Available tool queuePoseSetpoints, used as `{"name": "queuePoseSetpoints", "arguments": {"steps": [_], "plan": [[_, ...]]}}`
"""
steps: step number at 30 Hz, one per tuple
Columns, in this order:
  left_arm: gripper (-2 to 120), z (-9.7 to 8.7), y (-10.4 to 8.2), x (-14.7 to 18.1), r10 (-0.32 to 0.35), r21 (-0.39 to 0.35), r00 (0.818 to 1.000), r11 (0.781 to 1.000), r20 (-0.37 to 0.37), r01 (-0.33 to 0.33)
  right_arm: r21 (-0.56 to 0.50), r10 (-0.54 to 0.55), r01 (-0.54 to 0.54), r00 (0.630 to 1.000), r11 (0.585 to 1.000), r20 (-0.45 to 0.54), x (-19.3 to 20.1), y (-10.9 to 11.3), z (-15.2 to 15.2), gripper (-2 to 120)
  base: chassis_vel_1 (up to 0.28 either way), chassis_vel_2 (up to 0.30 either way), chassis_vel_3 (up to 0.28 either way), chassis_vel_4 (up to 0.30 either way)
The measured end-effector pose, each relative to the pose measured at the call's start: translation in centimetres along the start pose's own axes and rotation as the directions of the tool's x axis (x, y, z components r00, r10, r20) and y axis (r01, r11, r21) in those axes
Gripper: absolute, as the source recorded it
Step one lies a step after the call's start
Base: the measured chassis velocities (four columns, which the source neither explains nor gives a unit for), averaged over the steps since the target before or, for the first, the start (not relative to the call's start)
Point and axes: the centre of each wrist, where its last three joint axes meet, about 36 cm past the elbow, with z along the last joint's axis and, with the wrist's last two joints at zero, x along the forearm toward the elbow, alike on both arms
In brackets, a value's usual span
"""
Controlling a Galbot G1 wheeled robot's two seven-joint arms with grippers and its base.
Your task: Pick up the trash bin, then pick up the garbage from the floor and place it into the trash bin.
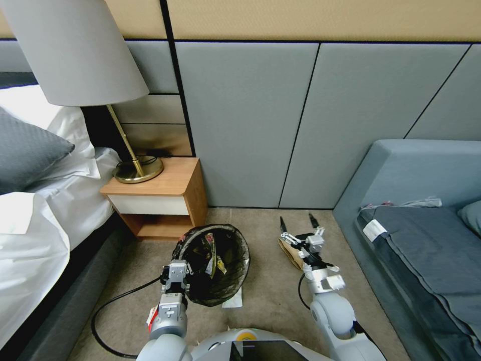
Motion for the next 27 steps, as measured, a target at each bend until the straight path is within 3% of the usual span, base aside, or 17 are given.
{"name": "queuePoseSetpoints", "arguments": {"steps": [2,7,10,13,15,27], "plan": [[1,0.0,0.0,0.0,-0.002,-0.002,1.0,1.0,0.0,0.002,0.016,-0.028,0.03,0.996,0.999,-0.083,-1.0,-0.9,1.7,100,0.0,0.0,0.0,0.0],[1,0.0,0.0,0.0,-0.003,-0.001,1.0,1.0,0.0,0.003,0.029,-0.04,0.045,0.989,0.999,-0.141,-1.8,-1.7,3.3,100,0.0,0.0,0.0,0.0],[1,-0.1,0.1,0.0,-0.005,0.0,1.0,1.0,0.002,0.005,0.055,-0.05,0.067,0.964,0.996,-0.261,-3.1,-3.9,7.6,100,0.0,0.0,0.0,0.0],[1,-0.1,0.1,0.0,-0.007,0.0,1.0,1.0,0.003,0.007,0.072,-0.046,0.071,0.95,0.995,-0.31,-4.1,-5.3,10.0,100,0.0,0.0,0.0,0.0],[1,-0.1,0.2,0.0,-0.01,0.0,1.0,1.0,0.005,0.01,0.095,-0.028,0.063,0.943,0.994,-0.331,-5.3,-6.8,11.7,100,0.0,0.0,0.0,0.0],[1,-0.1,0.2,0.0,-0.014,0.002,1.0,1.0,0.003,0.014,0.124,0.052,-0.006,0.926,0.992,-0.374,-7.5,-10.2,16.1,100,0.0,0.0,0.0,0.0]]}}
